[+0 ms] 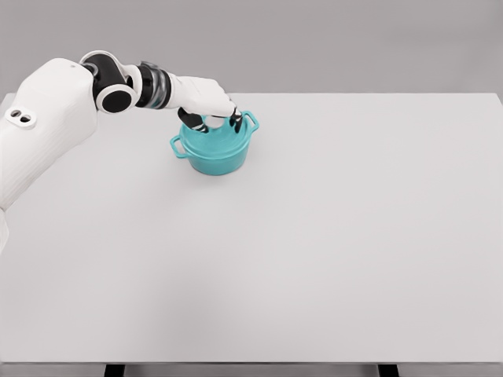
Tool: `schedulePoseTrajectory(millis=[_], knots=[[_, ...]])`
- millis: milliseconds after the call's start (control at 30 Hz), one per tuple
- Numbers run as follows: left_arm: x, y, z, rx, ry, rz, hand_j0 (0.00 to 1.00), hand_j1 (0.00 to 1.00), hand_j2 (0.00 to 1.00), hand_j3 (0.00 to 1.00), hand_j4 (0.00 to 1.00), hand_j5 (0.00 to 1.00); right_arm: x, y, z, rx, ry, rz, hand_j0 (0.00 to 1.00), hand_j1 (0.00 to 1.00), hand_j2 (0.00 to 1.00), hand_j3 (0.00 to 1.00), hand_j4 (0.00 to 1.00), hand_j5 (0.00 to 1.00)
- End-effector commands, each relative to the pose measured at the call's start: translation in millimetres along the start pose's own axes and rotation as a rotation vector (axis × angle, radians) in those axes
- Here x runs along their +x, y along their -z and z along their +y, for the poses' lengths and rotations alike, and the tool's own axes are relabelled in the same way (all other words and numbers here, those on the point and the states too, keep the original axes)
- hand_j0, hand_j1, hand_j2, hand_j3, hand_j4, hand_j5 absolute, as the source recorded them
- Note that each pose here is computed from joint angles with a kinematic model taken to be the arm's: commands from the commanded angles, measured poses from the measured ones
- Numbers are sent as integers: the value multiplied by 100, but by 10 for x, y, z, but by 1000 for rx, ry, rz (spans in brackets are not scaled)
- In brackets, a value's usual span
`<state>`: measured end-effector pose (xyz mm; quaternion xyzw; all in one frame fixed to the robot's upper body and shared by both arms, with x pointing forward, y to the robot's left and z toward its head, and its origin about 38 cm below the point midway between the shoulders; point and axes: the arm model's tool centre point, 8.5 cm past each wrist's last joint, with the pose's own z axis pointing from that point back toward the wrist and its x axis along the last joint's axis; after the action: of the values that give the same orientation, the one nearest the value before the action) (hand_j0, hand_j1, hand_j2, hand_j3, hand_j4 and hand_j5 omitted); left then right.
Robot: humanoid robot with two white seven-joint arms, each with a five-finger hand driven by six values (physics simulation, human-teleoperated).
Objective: Open the lid of the pot with left arm
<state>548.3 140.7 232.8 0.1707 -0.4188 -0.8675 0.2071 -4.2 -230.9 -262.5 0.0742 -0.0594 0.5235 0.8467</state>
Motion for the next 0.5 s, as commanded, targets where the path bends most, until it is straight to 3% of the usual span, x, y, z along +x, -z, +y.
schedulePoseTrajectory(millis=[0, 467], knots=[[-4, -5, 0, 2, -3, 1, 62, 62, 62, 62, 62, 62, 1, 0, -1, 0, 0, -1, 100, 100, 100, 100, 100, 100], [-11, -42, -3, 5, 4, -9, 47, 47, 47, 47, 47, 47, 1, 0, -1, 0, 0, -1, 100, 100, 100, 100, 100, 100]])
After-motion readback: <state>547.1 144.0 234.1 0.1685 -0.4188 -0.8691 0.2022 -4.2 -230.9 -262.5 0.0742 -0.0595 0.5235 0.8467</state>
